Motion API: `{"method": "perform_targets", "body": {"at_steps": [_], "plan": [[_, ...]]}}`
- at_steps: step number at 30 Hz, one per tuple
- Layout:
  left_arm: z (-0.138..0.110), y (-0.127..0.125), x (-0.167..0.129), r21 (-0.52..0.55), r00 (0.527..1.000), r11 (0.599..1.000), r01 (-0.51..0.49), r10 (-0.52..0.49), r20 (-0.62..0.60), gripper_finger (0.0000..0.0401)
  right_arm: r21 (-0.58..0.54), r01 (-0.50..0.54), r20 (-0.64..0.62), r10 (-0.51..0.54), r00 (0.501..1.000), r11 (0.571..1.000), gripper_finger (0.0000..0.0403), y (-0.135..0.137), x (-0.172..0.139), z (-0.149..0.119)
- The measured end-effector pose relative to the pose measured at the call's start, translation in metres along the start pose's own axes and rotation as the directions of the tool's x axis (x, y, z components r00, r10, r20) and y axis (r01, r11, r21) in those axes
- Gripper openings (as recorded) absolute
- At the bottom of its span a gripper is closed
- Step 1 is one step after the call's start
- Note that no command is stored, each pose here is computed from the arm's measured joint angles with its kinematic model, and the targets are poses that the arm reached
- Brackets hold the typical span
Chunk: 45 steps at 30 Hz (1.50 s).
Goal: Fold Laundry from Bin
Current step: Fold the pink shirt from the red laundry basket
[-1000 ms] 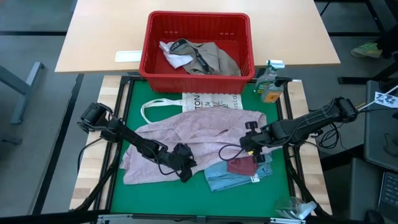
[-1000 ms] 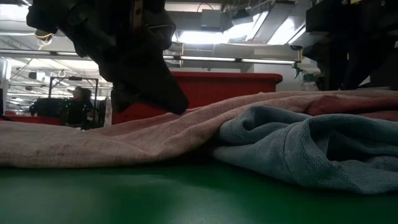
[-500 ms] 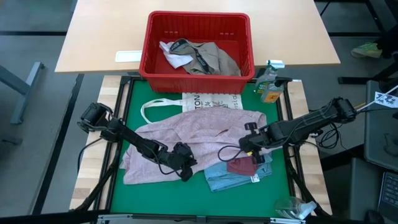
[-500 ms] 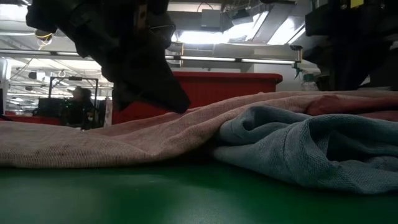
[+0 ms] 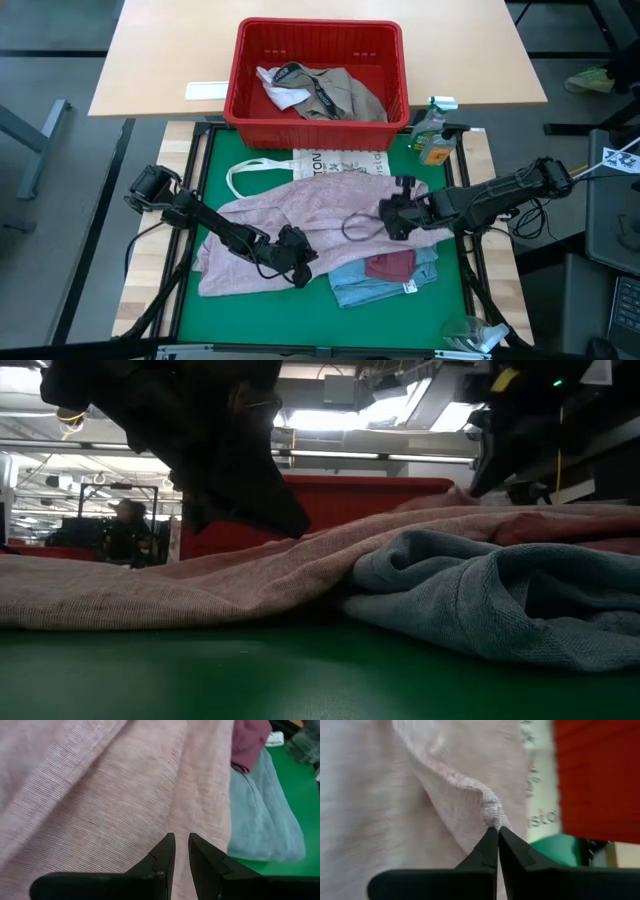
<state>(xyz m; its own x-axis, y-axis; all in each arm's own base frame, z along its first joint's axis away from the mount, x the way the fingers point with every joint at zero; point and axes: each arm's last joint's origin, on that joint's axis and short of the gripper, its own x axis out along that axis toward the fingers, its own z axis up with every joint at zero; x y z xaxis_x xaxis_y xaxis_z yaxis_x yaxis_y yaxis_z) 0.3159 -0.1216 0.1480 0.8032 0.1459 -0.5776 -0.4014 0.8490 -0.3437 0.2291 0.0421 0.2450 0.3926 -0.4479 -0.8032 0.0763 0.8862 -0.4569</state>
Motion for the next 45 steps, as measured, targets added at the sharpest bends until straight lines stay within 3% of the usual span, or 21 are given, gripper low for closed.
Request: {"method": "perform_targets", "body": {"at_steps": [10, 17, 23, 30, 45], "plan": [[0.008, 0.009, 0.005, -0.022, 0.997, 0.998, -0.058, 0.059, 0.044, 0.0050, 0.164, 0.092, -0.089, -0.078, 0.993, 0.982, 0.0021, -0.043, 0.023, -0.001], [0.016, 0.017, 0.010, -0.043, 0.995, 0.995, -0.084, 0.087, 0.055, 0.0051, 0.223, 0.125, -0.119, -0.100, 0.988, 0.967, 0.0021, -0.058, 0.031, -0.003], [0.020, 0.022, 0.012, -0.056, 0.993, 0.994, -0.099, 0.102, 0.060, 0.0051, 0.280, 0.120, -0.036, -0.114, 0.993, 0.952, 0.0021, -0.063, 0.033, 0.006], [0.020, 0.022, 0.012, -0.056, 0.993, 0.993, -0.100, 0.103, 0.060, 0.0051, 0.264, 0.027, 0.128, -0.063, 0.990, 0.964, 0.0021, -0.063, 0.032, 0.022], [0.022, 0.025, 0.013, 0.029, 0.988, 0.990, -0.135, 0.132, 0.079, 0.0051, 0.267, 0.026, 0.130, -0.063, 0.990, 0.963, 0.0021, -0.063, 0.032, 0.022]]}}
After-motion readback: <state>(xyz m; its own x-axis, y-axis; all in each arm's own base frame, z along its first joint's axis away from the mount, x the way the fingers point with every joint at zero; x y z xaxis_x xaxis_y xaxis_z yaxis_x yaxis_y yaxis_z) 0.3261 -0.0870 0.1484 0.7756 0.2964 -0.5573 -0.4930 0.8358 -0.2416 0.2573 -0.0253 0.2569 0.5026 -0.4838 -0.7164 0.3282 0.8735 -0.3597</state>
